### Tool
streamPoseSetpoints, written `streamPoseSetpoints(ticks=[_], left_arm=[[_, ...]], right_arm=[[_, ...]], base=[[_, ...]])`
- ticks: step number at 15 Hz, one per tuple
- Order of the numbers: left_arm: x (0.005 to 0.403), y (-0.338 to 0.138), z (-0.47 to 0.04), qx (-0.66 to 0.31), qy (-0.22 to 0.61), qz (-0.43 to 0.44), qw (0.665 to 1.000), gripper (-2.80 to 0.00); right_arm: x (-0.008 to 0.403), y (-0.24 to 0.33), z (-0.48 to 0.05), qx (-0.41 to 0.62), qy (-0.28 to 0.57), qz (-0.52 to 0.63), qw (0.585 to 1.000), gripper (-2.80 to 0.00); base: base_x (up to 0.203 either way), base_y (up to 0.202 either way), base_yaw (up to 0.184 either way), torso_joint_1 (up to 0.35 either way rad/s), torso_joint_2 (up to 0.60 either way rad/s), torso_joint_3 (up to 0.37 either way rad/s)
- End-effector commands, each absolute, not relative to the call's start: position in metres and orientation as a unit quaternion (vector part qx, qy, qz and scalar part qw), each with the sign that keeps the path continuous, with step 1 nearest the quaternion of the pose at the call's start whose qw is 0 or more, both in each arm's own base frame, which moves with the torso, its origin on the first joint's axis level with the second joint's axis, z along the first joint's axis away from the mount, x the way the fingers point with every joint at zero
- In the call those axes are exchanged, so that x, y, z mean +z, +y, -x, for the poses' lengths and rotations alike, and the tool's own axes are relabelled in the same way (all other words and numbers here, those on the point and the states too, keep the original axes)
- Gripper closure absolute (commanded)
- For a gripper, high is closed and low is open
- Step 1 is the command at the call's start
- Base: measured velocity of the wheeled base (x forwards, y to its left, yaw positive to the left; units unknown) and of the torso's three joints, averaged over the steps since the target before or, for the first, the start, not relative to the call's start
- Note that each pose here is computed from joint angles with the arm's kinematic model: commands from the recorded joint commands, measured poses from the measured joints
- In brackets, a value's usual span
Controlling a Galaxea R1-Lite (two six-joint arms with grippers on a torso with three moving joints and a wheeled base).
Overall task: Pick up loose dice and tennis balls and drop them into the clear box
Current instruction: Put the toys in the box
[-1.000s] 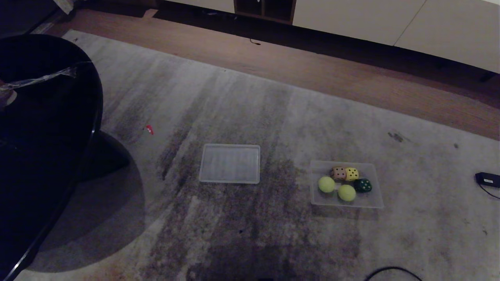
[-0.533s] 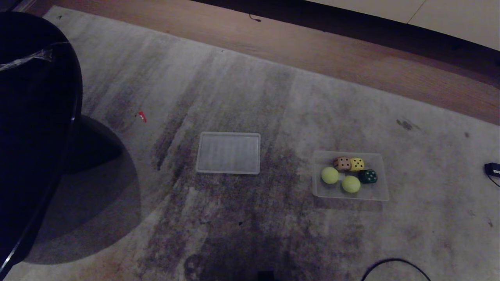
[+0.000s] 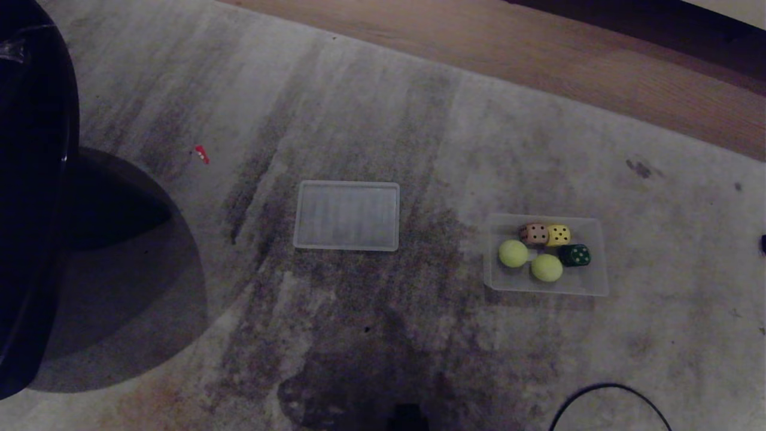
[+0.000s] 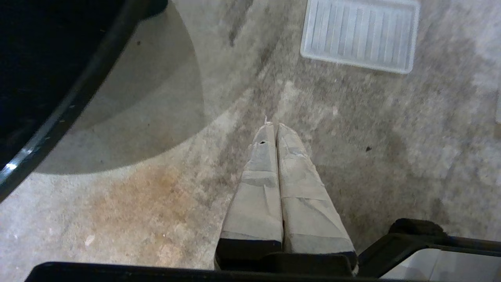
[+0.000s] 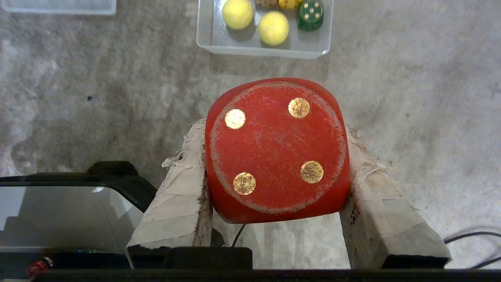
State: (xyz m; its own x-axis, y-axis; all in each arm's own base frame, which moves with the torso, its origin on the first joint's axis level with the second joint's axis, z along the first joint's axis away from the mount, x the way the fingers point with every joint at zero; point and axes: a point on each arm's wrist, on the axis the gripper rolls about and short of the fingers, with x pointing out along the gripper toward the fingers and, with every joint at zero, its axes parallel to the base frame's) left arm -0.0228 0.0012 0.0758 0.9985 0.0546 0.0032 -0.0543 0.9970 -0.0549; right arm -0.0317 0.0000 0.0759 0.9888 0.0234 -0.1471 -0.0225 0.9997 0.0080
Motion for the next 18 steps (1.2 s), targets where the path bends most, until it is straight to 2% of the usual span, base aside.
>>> streamPoseSetpoints(ticks=[1,18], left_arm=[[0.0754,0.0012,0.0226,0.028,-0.001,0.028,0.999,0.0],[0.0751,0.0012,0.0226,0.028,0.001,0.027,0.999,0.0]], right_arm=[[0.0759,0.0,0.0316,0.012,0.075,-0.003,0.997,0.0],[0.0759,0.0,0.0316,0.012,0.075,-0.001,0.997,0.0]], base=[[0.0,0.0,0.0,0.002,0.01,-0.2],[0.0,0.0,0.0,0.003,0.0,-0.197]])
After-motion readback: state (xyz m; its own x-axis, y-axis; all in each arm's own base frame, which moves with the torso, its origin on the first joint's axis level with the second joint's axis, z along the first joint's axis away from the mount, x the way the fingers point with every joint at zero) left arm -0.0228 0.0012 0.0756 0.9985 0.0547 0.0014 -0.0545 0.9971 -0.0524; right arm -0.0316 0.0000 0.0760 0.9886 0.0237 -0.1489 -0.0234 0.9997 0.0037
